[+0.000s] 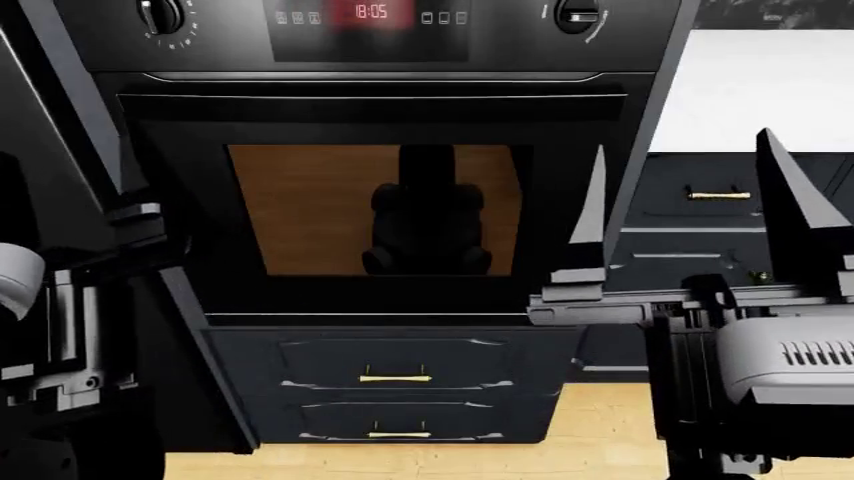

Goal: Preheat the oven by turning the temperature knob.

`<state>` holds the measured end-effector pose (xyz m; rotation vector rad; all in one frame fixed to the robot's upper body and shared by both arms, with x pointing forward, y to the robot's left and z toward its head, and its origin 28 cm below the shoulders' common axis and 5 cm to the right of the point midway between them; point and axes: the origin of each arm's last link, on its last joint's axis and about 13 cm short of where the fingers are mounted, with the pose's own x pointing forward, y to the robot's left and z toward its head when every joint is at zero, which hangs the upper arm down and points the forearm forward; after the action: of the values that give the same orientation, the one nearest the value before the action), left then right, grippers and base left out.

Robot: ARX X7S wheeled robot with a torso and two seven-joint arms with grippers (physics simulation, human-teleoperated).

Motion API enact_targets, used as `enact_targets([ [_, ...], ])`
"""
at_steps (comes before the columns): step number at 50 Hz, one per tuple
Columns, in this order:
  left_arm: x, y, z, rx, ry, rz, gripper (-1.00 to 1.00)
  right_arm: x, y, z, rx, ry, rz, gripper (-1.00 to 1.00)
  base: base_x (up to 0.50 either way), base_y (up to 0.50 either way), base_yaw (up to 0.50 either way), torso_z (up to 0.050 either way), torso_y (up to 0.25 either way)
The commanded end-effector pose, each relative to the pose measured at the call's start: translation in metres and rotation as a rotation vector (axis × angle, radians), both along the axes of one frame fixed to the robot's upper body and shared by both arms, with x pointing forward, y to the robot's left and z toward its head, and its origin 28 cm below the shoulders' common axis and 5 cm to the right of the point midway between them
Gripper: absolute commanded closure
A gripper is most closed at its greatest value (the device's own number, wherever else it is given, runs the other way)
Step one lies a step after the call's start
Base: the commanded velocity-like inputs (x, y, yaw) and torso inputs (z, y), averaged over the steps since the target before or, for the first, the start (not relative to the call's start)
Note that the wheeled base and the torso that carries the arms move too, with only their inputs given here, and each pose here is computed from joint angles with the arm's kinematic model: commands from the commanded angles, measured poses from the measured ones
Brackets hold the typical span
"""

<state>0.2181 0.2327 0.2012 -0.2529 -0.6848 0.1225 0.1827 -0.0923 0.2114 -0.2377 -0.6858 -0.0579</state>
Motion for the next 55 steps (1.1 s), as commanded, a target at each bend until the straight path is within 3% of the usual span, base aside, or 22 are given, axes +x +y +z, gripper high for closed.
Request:
enact_targets([
  [1,-0.0016,0.0012,0.0026,-0.008,-0.01,-0.002,-1.0,-0.0025,0.0015,0.0015,-0.005,-0.009,0.011,-1.0,0.0,0.0,0.0,0.0,0.0],
  [46,-0.004,0.0013,0.0041,-0.006,-0.016,-0.003,-1.0,-0.0055,0.0031,0.0023,-0.002,0.003,0.031,-1.0,0.0,-0.06,0.0,0.0,0.0],
  [55,-0.004,0.001,0.0047,-0.008,-0.017,-0.006,-1.0,-0.0061,0.0049,0.001,-0.012,-0.001,0.059,-1.0,0.41,0.0,0.0,0.0,0.0],
])
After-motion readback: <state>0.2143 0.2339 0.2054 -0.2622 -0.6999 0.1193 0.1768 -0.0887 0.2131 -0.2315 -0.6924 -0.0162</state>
